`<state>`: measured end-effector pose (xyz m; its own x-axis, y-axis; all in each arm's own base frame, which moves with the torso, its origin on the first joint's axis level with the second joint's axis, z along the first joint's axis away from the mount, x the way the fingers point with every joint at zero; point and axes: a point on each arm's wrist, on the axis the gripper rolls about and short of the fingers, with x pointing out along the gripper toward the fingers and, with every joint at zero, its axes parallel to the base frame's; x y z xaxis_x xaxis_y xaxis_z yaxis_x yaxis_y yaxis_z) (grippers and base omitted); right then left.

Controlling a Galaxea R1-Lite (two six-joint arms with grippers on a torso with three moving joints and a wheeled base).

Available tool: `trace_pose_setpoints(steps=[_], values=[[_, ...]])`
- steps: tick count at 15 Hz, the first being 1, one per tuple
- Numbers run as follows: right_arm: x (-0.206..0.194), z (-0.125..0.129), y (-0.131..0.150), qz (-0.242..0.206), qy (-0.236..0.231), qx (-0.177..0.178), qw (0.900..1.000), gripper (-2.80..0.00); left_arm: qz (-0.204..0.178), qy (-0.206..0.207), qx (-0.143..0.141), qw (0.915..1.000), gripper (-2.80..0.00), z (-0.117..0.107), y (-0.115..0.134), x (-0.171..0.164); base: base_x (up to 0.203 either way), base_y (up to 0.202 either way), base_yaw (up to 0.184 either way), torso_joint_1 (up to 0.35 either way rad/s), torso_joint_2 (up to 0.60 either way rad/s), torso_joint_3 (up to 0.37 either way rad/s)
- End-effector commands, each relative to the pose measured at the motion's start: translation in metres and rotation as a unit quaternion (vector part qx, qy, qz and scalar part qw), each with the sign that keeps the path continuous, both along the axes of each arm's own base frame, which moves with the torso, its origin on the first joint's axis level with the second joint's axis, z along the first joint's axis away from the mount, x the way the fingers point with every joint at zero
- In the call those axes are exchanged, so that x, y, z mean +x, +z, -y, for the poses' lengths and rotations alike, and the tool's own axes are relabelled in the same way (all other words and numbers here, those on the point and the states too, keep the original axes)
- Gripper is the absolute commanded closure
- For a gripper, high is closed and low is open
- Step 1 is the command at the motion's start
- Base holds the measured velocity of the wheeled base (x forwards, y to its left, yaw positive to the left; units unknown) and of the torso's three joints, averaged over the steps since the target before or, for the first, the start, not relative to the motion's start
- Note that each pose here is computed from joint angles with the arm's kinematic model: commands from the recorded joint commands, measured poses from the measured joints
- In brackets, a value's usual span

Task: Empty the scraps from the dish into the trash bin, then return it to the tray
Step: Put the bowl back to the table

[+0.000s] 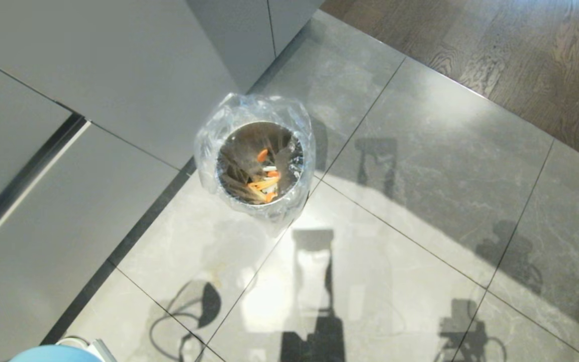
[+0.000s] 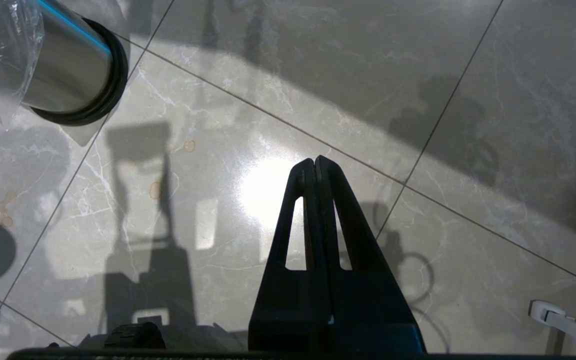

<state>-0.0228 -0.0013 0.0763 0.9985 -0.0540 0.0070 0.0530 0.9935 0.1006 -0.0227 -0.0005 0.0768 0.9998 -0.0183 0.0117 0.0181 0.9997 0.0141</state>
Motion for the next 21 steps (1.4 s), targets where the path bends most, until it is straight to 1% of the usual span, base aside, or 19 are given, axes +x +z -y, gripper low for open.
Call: trace_pose_setpoints(steps=[1, 10, 21], values=[[0.0000, 0.0000, -0.0001, 0.000, 0.000, 0.000, 1.000, 0.00, 0.000, 0.000, 0.000, 1.0000, 0.00, 0.0000, 0.0001, 0.0000, 0.000, 0.000, 0.000, 0.000, 0.00, 0.000], [-0.0001, 0.0000, 0.0004, 0.001, 0.000, 0.000, 1.000, 0.00, 0.000, 0.001, 0.003, 1.0000, 0.00, 0.0000, -0.0001, 0.0000, 0.000, 0.000, 0.000, 0.000, 0.00, 0.006], [0.0000, 0.0000, -0.0001, 0.000, 0.000, 0.000, 1.000, 0.00, 0.000, 0.004, 0.003, 1.0000, 0.00, -0.0002, -0.0001, 0.0000, 0.000, 0.000, 0.000, 0.001, 0.00, 0.183]])
